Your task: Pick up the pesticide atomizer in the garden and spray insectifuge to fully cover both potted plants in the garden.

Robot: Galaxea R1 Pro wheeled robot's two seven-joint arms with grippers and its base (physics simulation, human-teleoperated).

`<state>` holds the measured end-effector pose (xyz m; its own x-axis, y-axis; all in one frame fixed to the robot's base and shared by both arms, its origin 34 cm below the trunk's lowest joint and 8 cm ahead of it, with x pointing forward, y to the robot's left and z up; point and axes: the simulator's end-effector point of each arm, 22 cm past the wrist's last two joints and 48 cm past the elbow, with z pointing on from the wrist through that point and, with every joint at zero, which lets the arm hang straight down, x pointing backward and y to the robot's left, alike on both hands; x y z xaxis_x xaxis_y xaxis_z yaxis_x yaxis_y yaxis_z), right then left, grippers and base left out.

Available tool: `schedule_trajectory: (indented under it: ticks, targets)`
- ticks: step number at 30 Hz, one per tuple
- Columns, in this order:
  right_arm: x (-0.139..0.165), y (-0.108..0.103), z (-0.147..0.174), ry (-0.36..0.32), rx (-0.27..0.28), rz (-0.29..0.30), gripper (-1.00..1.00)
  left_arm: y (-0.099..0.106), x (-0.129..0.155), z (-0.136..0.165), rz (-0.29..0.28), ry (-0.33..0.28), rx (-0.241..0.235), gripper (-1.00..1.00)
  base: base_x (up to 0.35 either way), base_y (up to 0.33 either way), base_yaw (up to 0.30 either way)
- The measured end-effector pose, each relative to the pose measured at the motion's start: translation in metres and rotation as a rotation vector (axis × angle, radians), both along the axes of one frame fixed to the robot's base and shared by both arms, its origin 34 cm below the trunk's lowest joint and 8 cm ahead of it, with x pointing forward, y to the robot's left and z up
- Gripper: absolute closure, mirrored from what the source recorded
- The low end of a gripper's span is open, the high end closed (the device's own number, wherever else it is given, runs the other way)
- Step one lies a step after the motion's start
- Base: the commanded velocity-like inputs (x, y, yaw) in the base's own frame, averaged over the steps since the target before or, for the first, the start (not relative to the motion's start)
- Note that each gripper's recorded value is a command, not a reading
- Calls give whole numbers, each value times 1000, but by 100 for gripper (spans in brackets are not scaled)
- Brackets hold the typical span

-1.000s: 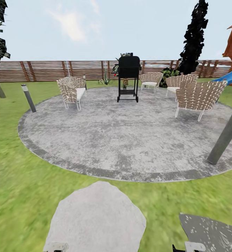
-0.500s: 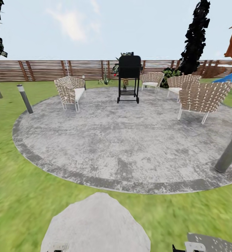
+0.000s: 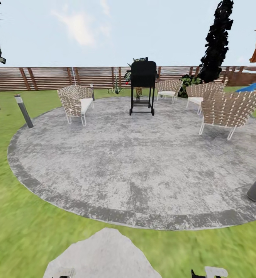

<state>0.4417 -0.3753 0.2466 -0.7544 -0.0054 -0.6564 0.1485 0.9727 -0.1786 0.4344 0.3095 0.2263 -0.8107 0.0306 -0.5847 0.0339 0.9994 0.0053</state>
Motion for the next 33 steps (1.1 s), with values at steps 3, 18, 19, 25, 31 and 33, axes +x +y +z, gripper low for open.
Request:
schedule_trajectory:
  ticks: [3, 18, 19, 25, 31, 33]
  targets:
    - [0, 0, 0, 0, 0, 0, -100, 0, 0, 0, 0, 0, 0, 100, 339, 0, 0]
    - [0, 0, 0, 1, -1, -1, -100, 0, 0, 0, 0, -1, 0, 100, 338, 0, 0]
    - [0, 0, 0, 1, 0, -1, -100, 0, 0, 0, 0, 0, 0, 100, 338, 0, 0]
    - [0, 0, 0, 1, 0, -1, -100, 0, 0, 0, 0, 0, 0, 100, 339, 0, 0]
    - [0, 0, 0, 1, -1, -1, -100, 0, 0, 0, 0, 0, 0, 100, 339, 0, 0]
    - [0, 0, 0, 1, -1, -1, -100, 0, 0, 0, 0, 0, 0, 100, 339, 0, 0]
